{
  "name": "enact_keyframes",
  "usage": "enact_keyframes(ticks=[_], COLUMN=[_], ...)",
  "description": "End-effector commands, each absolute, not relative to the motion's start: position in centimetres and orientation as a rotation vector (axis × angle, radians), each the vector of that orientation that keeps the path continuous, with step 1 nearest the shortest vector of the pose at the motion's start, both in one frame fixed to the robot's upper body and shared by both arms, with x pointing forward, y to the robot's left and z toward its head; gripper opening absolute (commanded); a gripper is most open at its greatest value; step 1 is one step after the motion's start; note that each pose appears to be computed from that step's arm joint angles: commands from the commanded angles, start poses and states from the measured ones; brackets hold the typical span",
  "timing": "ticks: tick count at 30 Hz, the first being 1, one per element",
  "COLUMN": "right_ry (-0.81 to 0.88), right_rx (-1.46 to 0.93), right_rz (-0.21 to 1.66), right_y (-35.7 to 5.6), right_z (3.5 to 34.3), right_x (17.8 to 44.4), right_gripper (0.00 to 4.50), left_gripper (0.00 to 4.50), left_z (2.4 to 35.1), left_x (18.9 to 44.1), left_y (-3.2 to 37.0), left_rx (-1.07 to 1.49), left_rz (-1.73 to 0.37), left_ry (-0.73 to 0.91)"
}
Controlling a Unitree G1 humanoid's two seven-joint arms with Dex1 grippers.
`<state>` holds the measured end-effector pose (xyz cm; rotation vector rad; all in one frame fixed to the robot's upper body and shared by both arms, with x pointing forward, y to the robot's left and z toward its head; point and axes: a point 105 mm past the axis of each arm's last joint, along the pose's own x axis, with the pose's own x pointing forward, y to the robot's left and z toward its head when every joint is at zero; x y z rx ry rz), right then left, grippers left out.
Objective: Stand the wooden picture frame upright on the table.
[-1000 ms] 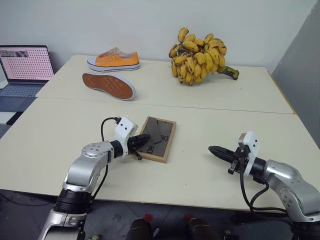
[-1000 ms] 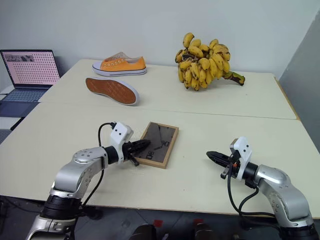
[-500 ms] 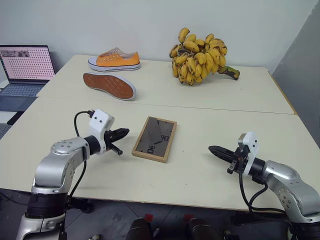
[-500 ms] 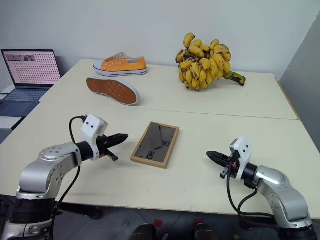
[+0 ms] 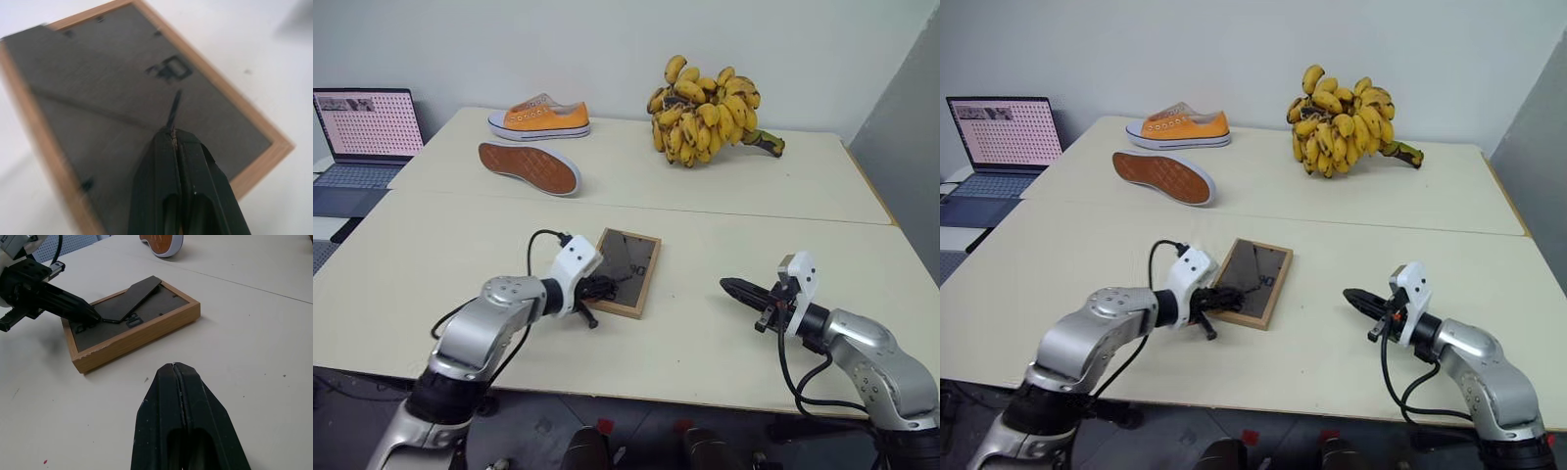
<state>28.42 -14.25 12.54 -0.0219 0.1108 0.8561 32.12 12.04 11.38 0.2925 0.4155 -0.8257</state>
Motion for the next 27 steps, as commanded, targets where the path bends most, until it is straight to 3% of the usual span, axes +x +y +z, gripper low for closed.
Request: enact_keyframes(ticks=[1, 11, 18, 21, 27], right_ry=[0.054, 0.053, 0.06, 0.062, 0.063], right_rx=[-0.041, -0.035, -0.032, -0.028, -0.026], right_rz=[0.853, 0.858, 0.866, 0.869, 0.873], right_y=[-14.2, -13.8, -13.6, -13.5, -13.4], right_z=[13.8, 13.6, 13.4, 13.3, 13.2], right_x=[28.4, 28.4, 28.6, 28.6, 28.6], right_gripper=[0.0, 0.0, 0.0, 0.0, 0.0], left_gripper=[0.04, 0.04, 0.04, 0.04, 0.04], left_z=[12.2, 13.0, 18.6, 20.5, 18.5], left_x=[32.4, 32.2, 29.5, 29.9, 30.4], left_y=[11.7, 13.8, 15.0, 16.7, 20.8], left_rx=[0.317, 0.313, 0.026, -0.064, -0.048], left_rz=[-0.833, -0.8, -0.979, -0.95, -0.826], left_ry=[0.383, 0.392, 0.314, 0.287, 0.411])
